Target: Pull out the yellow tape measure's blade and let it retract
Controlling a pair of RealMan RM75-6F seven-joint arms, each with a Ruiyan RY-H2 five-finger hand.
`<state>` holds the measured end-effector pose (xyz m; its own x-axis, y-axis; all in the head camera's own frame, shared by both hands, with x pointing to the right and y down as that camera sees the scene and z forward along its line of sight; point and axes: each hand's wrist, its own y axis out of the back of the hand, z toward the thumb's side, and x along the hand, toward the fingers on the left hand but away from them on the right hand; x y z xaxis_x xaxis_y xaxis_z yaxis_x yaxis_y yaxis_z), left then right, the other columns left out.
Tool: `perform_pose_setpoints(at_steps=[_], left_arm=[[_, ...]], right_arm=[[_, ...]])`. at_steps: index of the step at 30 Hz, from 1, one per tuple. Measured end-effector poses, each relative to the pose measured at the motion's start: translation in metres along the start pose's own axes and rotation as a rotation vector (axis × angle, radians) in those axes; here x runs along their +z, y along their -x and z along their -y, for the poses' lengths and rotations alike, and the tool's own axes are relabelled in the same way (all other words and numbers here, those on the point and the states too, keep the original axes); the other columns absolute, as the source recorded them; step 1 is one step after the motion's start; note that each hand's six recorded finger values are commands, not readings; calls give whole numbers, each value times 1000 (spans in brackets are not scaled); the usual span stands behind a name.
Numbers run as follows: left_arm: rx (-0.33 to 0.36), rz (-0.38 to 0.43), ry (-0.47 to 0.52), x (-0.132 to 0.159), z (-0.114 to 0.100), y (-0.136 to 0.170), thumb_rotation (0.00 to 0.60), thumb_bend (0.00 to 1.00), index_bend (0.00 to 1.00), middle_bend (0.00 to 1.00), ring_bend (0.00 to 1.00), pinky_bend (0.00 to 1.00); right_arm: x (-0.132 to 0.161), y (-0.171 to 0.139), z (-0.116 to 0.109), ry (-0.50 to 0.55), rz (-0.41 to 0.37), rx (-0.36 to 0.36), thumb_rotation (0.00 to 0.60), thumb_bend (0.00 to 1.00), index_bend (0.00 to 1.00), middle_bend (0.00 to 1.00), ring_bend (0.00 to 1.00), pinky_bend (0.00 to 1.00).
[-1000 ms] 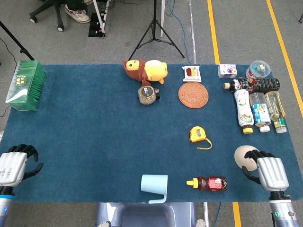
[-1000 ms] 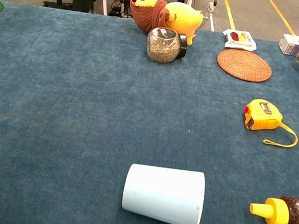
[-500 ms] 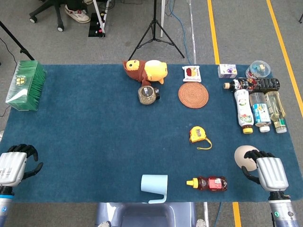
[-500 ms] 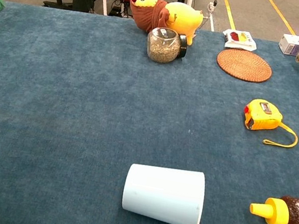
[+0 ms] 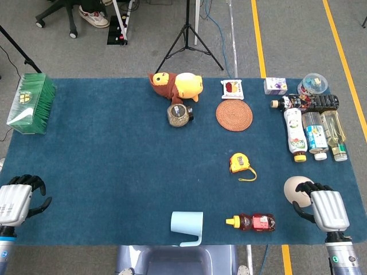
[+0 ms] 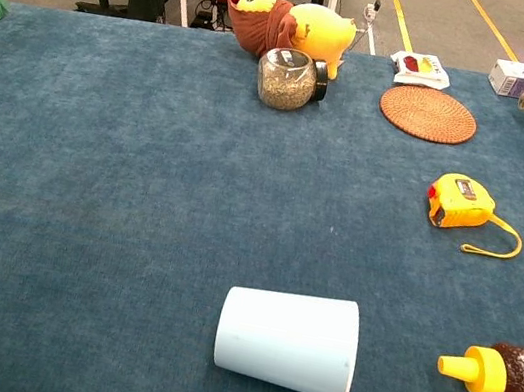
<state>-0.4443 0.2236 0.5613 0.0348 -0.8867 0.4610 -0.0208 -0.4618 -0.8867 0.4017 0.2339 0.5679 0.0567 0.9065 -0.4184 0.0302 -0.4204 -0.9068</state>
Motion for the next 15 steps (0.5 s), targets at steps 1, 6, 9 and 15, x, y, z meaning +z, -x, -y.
perform_pose_setpoints(at_steps=[1, 6, 9, 15], left_arm=[[-1, -1, 0, 0, 0, 0, 600, 247, 595, 462, 327, 334], [0, -3, 1, -1, 0, 0, 600, 247, 595, 462, 327, 334], [1, -4, 2, -1, 0, 0, 600, 247, 595, 462, 326, 334], [4, -3, 0, -2, -1, 0, 600, 246, 595, 462, 327, 334]], right_arm=[[0, 0, 0, 1, -1, 0, 518, 344, 429, 453, 469, 492], [3, 2, 1, 0, -9, 3, 516, 345, 426, 453, 469, 492], [5, 3, 1, 5, -15, 3, 515, 344, 418, 453, 470, 492], [14, 10, 2, 19, -41, 9, 518, 344, 404, 453, 465, 492]])
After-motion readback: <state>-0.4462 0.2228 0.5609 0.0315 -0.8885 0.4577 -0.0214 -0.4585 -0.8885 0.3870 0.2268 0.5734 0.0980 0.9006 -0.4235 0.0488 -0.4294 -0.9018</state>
